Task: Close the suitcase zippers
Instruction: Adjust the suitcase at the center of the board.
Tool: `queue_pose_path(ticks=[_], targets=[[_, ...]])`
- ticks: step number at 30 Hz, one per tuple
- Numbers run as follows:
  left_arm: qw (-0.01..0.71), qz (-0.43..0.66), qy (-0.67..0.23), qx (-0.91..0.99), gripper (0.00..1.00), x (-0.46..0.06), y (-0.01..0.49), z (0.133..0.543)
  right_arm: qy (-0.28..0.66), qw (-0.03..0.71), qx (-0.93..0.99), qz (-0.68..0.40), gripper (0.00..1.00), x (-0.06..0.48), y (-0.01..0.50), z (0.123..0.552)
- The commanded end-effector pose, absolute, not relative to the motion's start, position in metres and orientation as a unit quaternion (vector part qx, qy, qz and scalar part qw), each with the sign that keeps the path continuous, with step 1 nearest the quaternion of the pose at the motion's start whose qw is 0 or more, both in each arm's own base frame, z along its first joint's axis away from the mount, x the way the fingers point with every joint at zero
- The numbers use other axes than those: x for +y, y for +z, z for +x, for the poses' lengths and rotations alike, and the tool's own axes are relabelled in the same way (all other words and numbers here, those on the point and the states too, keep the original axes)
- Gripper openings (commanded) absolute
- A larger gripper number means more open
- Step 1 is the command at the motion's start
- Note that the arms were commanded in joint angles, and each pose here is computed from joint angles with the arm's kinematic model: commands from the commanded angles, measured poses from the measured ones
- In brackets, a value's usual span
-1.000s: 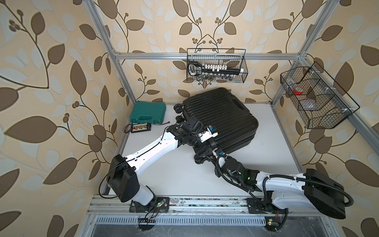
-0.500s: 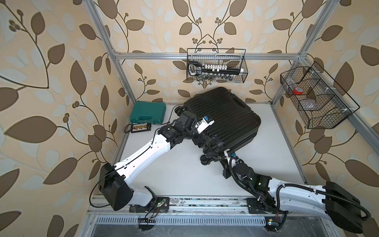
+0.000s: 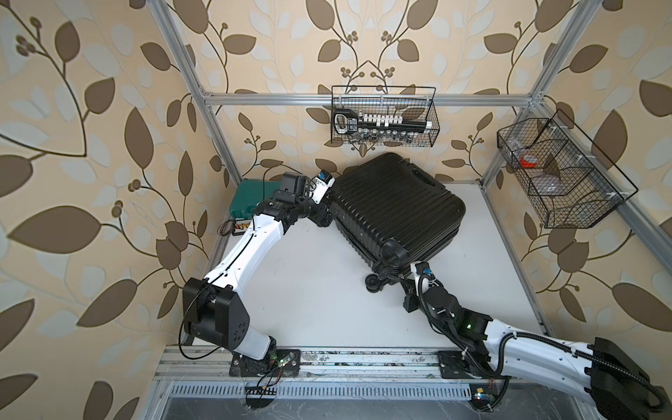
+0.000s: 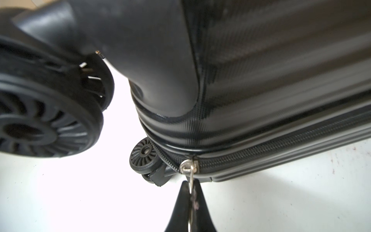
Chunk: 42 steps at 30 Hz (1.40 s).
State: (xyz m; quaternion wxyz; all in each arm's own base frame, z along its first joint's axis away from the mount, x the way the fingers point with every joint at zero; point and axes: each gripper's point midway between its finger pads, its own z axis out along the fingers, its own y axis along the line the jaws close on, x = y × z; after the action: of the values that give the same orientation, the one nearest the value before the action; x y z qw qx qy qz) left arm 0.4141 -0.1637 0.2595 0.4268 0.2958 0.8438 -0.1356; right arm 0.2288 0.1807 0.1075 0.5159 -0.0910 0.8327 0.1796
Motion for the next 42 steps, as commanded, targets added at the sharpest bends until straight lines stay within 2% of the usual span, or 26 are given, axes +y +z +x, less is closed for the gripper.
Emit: queue_pose_path(ticks=[1, 5, 11, 18, 26, 29, 33, 38, 42], targets=[[0.437, 0.326, -0.124, 0.829, 0.95, -0.160, 0.266, 0.427, 0.160, 0.524, 0.833, -0.072, 0.00, 0.170, 0.106, 0.234], [0.435, 0.285, -0.104, 0.848, 0.95, -0.135, 0.260, 0.457, 0.162, 0.525, 0.832, -0.074, 0.00, 0.171, 0.107, 0.235], [0.421, 0.294, -0.084, 0.854, 0.95, -0.124, 0.245, 0.482, 0.161, 0.525, 0.832, -0.078, 0.00, 0.171, 0.108, 0.236], [0.395, 0.331, -0.131, 0.847, 0.91, -0.135, 0.227, 0.493, 0.162, 0.524, 0.833, -0.077, 0.00, 0.169, 0.107, 0.234], [0.366, 0.342, -0.176, 0.847, 0.77, -0.148, 0.201, 0.495, 0.160, 0.525, 0.833, -0.074, 0.00, 0.165, 0.107, 0.234], [0.359, 0.341, -0.180, 0.850, 0.65, -0.149, 0.198, 0.494, 0.158, 0.526, 0.833, -0.073, 0.00, 0.164, 0.107, 0.235], [0.350, 0.324, -0.167, 0.863, 0.45, -0.142, 0.195, 0.494, 0.158, 0.527, 0.832, -0.071, 0.00, 0.163, 0.108, 0.235], [0.348, 0.264, -0.138, 0.889, 0.40, -0.126, 0.205, 0.484, 0.154, 0.531, 0.830, -0.076, 0.00, 0.164, 0.111, 0.237], [0.358, 0.205, -0.127, 0.902, 0.39, -0.113, 0.212, 0.456, 0.150, 0.535, 0.827, -0.083, 0.00, 0.167, 0.115, 0.240]])
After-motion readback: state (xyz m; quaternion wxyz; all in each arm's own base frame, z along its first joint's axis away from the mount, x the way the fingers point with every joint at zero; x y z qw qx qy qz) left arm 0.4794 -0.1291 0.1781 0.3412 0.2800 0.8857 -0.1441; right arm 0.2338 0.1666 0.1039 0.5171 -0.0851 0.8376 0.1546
